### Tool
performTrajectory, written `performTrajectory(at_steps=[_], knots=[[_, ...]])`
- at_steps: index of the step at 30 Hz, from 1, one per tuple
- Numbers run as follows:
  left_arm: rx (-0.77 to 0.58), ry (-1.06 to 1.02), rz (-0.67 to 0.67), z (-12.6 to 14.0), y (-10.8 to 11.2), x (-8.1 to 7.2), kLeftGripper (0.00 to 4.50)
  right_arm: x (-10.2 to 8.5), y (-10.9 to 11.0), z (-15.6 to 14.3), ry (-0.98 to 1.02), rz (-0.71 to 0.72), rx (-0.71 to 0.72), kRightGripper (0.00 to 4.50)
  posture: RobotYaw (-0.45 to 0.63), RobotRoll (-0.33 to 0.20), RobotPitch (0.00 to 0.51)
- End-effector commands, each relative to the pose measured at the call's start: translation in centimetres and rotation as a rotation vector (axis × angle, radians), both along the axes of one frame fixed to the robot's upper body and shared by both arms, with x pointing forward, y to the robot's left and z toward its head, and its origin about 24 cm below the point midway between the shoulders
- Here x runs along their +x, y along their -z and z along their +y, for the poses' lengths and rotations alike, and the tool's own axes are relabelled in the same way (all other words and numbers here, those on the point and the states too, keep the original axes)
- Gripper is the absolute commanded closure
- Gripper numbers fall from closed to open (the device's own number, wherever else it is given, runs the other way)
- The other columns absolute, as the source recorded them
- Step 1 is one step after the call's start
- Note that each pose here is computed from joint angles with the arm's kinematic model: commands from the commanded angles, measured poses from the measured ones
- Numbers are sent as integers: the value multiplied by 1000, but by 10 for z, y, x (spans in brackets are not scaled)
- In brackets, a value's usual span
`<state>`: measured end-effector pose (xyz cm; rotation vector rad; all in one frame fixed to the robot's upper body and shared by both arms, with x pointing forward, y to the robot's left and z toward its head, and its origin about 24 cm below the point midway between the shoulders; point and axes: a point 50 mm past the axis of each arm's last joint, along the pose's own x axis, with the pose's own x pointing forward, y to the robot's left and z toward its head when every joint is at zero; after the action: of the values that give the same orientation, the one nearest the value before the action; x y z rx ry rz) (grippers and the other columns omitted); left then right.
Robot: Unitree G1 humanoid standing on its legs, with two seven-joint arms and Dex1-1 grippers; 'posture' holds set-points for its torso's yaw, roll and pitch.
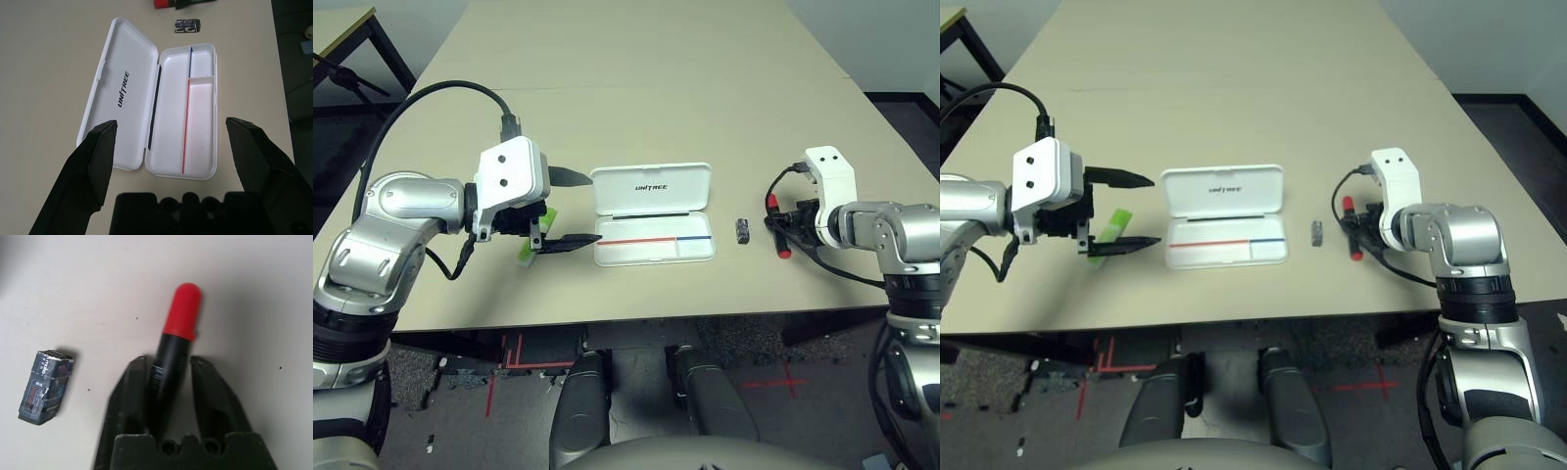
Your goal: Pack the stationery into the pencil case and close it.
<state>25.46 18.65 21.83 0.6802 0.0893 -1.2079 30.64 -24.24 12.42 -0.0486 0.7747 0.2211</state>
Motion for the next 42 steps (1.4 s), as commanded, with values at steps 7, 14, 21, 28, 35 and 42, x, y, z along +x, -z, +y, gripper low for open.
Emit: performTrajectory(at_steps=[7, 14, 21, 28, 35, 42], knots=[[13, 8, 16, 0, 2, -1, 0, 0, -1, -15, -16, 45, -38, 3991, 17, 0, 167], [21, 7, 22, 2, 2, -1, 0, 5, -50, -21, -314, -90, -79, 3991, 16, 0, 169], [28, 11, 33, 3, 3, -1, 0, 3, -93, -21, -696, -162, -146, 3991, 7, 0, 166], [42, 12, 44, 5, 3, -1, 0, 0, -115, -6, -1028, -149, -164, 3991, 10, 0, 163], [65, 12, 60, 7, 5, -2, 0, -3, -123, 38, -1323, -192, -46, 3991, 10, 0, 163], [74, 15, 63, 6, 5, -2, 0, 3, -116, 82, -1488, -221, -39, 3991, 19, 0, 156]])
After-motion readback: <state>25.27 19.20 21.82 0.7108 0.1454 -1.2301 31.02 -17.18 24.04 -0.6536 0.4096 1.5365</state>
